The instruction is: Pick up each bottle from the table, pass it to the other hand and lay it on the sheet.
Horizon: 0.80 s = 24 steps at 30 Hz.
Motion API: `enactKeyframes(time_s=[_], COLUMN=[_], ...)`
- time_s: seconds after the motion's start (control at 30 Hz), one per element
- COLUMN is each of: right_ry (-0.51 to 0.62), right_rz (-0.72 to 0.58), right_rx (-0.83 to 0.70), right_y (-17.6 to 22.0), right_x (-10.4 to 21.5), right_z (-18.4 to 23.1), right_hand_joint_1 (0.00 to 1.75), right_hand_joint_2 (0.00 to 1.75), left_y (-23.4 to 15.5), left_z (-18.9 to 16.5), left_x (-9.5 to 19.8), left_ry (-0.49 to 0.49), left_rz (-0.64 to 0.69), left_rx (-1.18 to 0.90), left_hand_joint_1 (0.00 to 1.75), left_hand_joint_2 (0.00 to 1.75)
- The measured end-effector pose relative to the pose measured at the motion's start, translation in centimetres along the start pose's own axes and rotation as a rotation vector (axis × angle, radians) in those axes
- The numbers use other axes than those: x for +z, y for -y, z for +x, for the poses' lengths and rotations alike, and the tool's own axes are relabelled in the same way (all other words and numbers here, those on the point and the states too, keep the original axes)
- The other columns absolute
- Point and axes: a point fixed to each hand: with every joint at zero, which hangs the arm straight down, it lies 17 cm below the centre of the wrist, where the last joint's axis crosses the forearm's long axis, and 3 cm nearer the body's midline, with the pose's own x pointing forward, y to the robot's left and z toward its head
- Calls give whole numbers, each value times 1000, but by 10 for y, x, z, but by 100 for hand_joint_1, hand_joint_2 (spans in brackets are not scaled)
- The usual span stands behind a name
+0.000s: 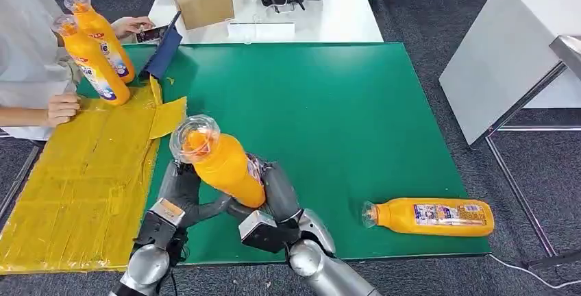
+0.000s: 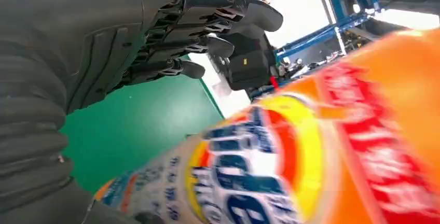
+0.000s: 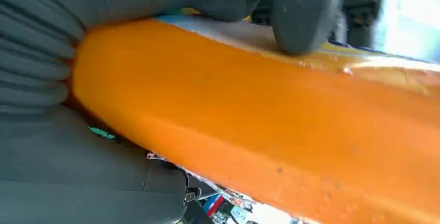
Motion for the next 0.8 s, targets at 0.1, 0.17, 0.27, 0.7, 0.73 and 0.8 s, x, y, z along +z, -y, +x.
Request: enactKeyframes(time_s=[0.1,0.17,0.27,0.7,0.73,0.8], right_ry=[-17,-31,-73,-143,-142,-144], right_rz=[39,63,121,170,170,170], right_rx=[19,24,-8,-36,-36,-37], right_y=[-11,-18,-40,-55,-55,-56], right_x=[3,6,22,45,46,47], right_z=[-9,-14,-24,-47,-48,-49], right_hand_joint_1=[175,175,175,175,175,175], right_hand_joint_2=[175,175,175,175,175,175], left_y=[0,1,4,12,14,16], left_z=[5,12,31,57,58,58], left_x=[4,5,1,7,8,9], left_ry=[22,48,111,181,182,183], left_rz=[-3,-1,6,-36,-43,-53], left_rx=[-9,-27,-44,33,32,26], left_hand_joint_1=[0,0,0,33,175,175], left_hand_joint_2=[175,175,175,175,175,175])
